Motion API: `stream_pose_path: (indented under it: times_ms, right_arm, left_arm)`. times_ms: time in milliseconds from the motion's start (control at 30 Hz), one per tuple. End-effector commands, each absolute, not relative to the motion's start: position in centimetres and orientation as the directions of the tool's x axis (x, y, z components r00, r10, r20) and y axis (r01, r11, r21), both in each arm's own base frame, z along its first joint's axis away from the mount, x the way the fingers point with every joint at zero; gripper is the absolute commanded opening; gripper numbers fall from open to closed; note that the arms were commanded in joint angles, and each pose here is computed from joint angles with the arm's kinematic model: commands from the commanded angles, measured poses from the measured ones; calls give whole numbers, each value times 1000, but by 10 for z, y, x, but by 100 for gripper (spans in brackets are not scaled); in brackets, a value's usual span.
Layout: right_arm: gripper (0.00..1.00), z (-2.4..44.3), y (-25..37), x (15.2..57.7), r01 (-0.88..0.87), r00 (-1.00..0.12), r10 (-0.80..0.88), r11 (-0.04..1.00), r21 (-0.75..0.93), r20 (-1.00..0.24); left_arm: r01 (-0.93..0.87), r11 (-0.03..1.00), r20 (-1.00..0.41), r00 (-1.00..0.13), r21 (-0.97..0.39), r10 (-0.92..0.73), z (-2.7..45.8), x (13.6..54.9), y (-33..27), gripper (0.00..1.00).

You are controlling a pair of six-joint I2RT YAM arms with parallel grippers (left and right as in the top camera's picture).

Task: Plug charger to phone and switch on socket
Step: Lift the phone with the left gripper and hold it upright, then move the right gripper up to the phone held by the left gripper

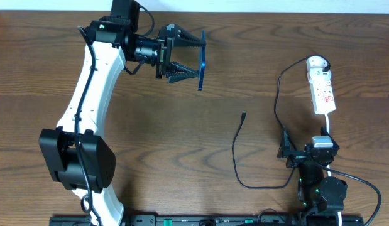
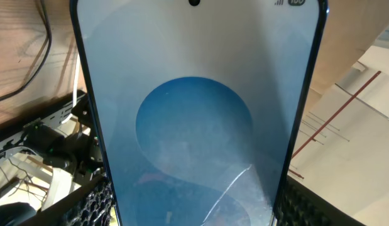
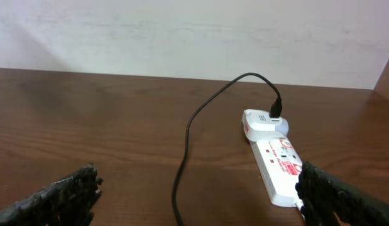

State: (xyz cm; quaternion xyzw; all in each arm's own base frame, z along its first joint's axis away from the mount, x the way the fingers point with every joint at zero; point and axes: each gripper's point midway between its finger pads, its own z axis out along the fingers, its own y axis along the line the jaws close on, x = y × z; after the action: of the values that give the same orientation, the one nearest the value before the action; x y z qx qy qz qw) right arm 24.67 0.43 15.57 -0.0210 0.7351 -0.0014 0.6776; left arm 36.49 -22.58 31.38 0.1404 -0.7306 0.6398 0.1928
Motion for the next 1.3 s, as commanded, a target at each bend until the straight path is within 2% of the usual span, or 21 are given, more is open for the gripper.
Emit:
stream_pose_path:
  times_ms: [0,900,1067,1133,1167,1233,1267]
  right_arm:
    - [99,154,7,246,-38,-83,-24,999,-21,-996]
    - [99,154,7,246,-38,-84,-24,999,-21,-996]
    - [99,154,-2,247,14,-86,-28,999,-29,-996]
    - [99,163,-1,247,10,-52,-20,1000,-21,-998]
    - [99,181,12,247,-68,21,62,996,61,-998]
    - [99,205,34,242,-209,91,159,968,137,-983]
    - [99,208,42,240,-261,93,172,955,143,-981]
  left_arm:
    - [-431,97,439,-895,-897,84,338,355,-224,71]
    - [-452,98,460,-884,-887,82,338,355,-223,71]
    - [-455,99,463,-883,-885,81,338,355,-223,71]
    - [-455,99,463,-883,-885,82,338,355,-224,71]
    - [-455,99,463,-883,-885,81,338,355,-223,71]
    - [-454,99,462,-883,-885,81,338,355,-224,71]
    - [-454,99,462,-883,-885,82,338,355,-224,71]
